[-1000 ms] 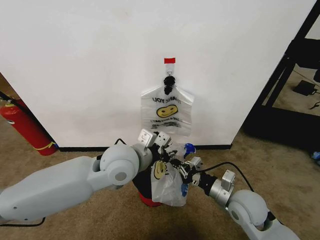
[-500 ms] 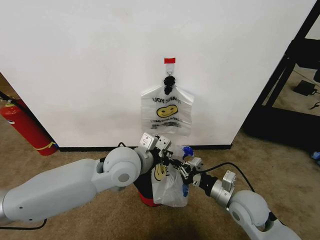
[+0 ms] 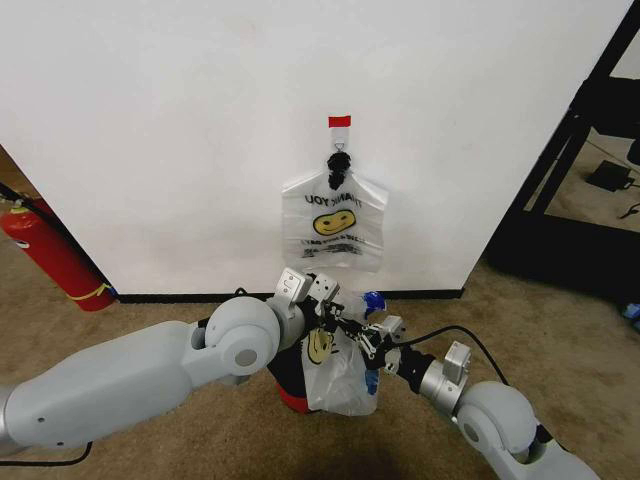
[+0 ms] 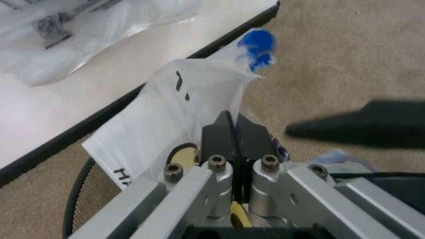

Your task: Pick up the garbage bag from the wall and place it over the trash bin.

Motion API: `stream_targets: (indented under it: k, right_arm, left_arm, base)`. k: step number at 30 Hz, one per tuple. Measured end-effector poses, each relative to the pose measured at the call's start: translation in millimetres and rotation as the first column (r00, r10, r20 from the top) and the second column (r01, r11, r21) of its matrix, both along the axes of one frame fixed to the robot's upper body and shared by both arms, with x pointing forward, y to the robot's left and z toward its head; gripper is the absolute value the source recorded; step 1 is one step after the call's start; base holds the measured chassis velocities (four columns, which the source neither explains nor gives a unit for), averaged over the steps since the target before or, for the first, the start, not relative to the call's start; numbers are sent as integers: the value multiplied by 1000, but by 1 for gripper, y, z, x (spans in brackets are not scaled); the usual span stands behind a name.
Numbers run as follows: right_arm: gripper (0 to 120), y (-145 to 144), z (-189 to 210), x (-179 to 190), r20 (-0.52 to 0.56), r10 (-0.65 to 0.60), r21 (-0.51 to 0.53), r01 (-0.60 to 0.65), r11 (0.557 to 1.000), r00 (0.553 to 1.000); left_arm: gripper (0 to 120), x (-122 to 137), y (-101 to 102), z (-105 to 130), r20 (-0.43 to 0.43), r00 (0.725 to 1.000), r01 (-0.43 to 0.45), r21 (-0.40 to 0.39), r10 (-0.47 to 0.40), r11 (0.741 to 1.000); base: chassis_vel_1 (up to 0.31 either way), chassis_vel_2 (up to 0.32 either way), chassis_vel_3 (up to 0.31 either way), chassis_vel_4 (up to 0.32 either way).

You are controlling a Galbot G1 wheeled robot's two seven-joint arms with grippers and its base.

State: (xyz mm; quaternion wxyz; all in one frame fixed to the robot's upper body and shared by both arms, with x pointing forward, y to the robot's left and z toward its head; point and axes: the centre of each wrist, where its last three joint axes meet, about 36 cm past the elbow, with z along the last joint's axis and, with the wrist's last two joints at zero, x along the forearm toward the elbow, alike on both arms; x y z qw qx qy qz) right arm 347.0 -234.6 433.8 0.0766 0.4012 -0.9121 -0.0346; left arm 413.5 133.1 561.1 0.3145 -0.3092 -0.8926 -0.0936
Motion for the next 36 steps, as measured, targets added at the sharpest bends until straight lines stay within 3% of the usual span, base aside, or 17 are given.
stream_targets:
  k: [4, 7, 12, 18, 22, 36]
  right_arm:
    - [34, -7, 7, -9, 17, 10, -29, -10, 1000, 1000]
    - [41, -13, 13, -13, 28, 17, -50, -16, 999, 999]
    - [61, -38, 30, -13, 32, -6, -72, 8, 997, 999]
    - [84, -70, 33, -8, -87, -91, -159, 76, 984, 992]
    - [98, -62, 26, 0, -206, -144, -135, 118, 984, 968]
    - [100, -27, -1, 38, -384, -148, -64, 134, 989, 911]
  left_arm:
    - [0, 1, 3, -2, -1, 1000, -8, -2, 8, 1000]
    - [0, 0, 4, -3, -1, 1000, -14, -5, 14, 1000]
    - [0, -5, 11, -6, -1, 1000, -28, -8, 28, 1000]
    - [0, -12, 19, -11, -7, 999, -44, -20, 44, 999]
    - [0, -15, 19, -14, -13, 999, -43, -25, 43, 999]
    - [0, -17, 18, -15, -15, 999, -37, -37, 37, 999]
  base:
    - [0, 0, 0, 0]
    - [0, 0, 0, 0]
    - [0, 0, 0, 0]
    - [0, 0, 0, 0]
    - [0, 0, 0, 0]
    - [0, 0, 0, 0]
